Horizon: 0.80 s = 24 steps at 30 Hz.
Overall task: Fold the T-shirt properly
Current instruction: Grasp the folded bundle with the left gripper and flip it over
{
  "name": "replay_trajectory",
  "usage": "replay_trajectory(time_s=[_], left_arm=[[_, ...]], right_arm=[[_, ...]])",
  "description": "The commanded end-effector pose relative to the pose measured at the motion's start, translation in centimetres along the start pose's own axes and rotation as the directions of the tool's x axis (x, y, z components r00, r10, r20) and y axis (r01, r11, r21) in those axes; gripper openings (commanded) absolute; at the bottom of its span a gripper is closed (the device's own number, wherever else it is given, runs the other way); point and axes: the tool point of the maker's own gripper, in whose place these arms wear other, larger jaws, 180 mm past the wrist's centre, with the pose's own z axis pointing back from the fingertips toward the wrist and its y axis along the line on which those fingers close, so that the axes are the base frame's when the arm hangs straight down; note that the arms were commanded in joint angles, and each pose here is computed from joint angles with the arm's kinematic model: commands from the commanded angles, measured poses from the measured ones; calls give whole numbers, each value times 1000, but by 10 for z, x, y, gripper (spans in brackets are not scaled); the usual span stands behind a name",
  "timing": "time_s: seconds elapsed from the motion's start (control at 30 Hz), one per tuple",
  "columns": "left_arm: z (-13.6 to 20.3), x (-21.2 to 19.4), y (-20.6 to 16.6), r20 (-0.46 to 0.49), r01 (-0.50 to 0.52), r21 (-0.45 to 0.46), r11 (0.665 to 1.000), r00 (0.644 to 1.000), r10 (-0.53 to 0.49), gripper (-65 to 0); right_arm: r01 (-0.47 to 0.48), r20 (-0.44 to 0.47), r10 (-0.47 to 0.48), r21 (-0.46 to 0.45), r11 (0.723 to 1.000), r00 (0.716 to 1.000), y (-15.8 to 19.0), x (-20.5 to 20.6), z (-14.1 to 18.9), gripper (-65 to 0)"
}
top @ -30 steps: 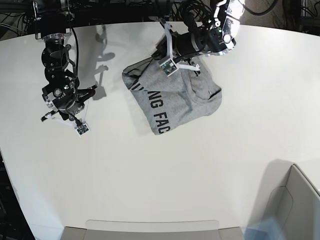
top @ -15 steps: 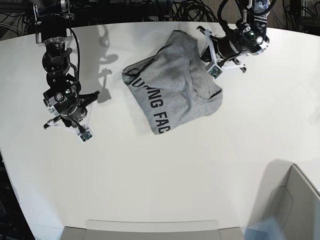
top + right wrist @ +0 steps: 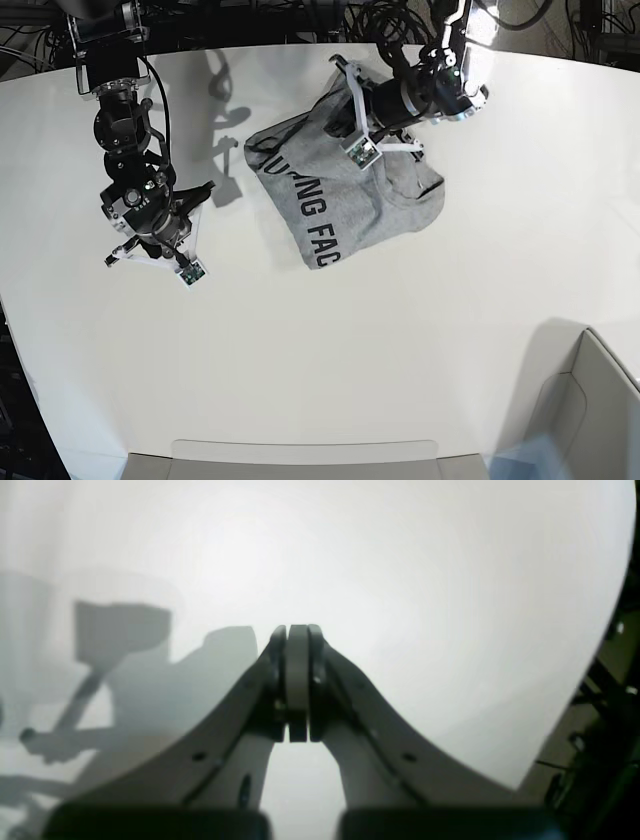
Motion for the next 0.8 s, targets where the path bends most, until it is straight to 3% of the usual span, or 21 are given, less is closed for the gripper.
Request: replay_trajectory(time_s=[0.0, 0.1, 0.23, 0.37, 0.6, 0.67, 0.77], left_arm=[[-1, -1, -5, 8, -3, -20, 1000, 1000, 4, -650], [-12, -25, -4, -58, -41, -39, 998, 998, 39, -650], [-11, -57, 9, -147, -49, -24, 999, 988, 45, -650], [4, -73, 33, -177, -60, 38, 997, 982, 66, -650], [29, -89, 75, -171, -133, 172, 976, 972, 163, -650], [32, -89, 84, -161, -143, 193, 971, 971, 175, -650], [30, -75, 106, -129, -147, 224, 963, 975, 179, -650]], right_arm=[[-3, 34, 4, -36, 999, 999, -14, 10, 6, -650], [-97, 58, 98, -18, 995, 994, -10, 17, 8, -650], [-299, 190, 288, 37, 953, 939, 11, 49, 14, -650], [-346, 276, 321, 44, 937, 906, 31, 80, 19, -650], [-526, 387, 457, 89, 846, 801, 102, 106, 24, -650], [-537, 389, 455, 129, 834, 801, 116, 103, 15, -650], [-515, 359, 434, 169, 840, 826, 123, 100, 0, -650]])
